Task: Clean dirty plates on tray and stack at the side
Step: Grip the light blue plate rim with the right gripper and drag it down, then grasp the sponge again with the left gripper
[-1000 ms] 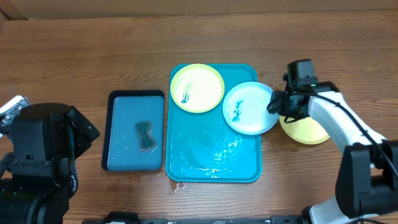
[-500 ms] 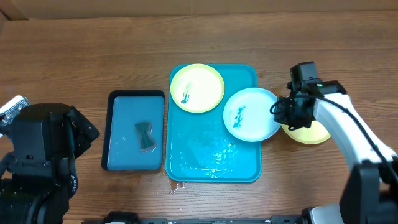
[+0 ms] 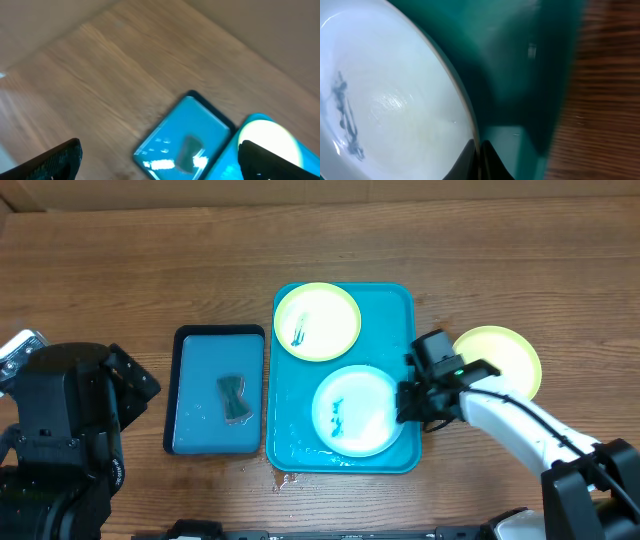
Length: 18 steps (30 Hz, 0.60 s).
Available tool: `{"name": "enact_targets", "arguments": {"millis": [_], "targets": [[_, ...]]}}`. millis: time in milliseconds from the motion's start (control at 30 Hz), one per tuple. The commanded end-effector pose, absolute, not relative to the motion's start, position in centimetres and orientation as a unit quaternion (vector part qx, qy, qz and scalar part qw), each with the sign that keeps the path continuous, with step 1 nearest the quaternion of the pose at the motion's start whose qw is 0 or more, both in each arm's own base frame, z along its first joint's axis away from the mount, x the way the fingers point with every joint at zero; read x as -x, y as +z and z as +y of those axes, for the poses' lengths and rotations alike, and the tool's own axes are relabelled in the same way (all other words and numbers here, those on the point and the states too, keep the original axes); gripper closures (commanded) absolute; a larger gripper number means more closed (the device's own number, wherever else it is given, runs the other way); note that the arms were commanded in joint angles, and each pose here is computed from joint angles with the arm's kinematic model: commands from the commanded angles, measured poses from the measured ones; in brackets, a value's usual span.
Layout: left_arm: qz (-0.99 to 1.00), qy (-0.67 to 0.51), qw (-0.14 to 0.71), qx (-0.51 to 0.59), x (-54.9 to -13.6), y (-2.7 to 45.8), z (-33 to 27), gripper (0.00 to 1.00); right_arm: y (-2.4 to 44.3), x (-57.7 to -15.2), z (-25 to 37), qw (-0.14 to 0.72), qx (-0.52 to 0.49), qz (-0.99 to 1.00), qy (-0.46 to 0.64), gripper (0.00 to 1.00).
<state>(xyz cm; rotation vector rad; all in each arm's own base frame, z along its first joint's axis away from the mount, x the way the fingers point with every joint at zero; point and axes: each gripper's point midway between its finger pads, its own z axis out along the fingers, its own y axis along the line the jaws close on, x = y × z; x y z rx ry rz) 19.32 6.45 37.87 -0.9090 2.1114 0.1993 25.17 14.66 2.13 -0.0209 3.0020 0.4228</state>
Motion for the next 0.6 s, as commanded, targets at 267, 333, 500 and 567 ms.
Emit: {"name": "enact_targets", "arguments": {"millis": [267,333,500,567], "targets": [[0.863,-0.071,0.367,0.341,-20.6,37.0,1.4,0.0,8.1,-27.7,15.3,0.108,0.007,0.985,0.138,0.71],[0.88,-0.059,0.348,0.317,-20.8,36.0,1.1,0.0,9.9,-28.0,15.2,0.129,0.014,0.982,0.137,0.69],[0.929,-0.008,0.244,0.276,-21.4,30.4,0.8,0.0,12.9,-28.0,15.0,0.169,0.019,0.974,0.149,0.65],[0.945,0.014,0.194,0.262,-21.9,27.6,0.8,0.0,13.4,-27.7,14.9,0.172,0.018,0.973,0.15,0.62]]}}
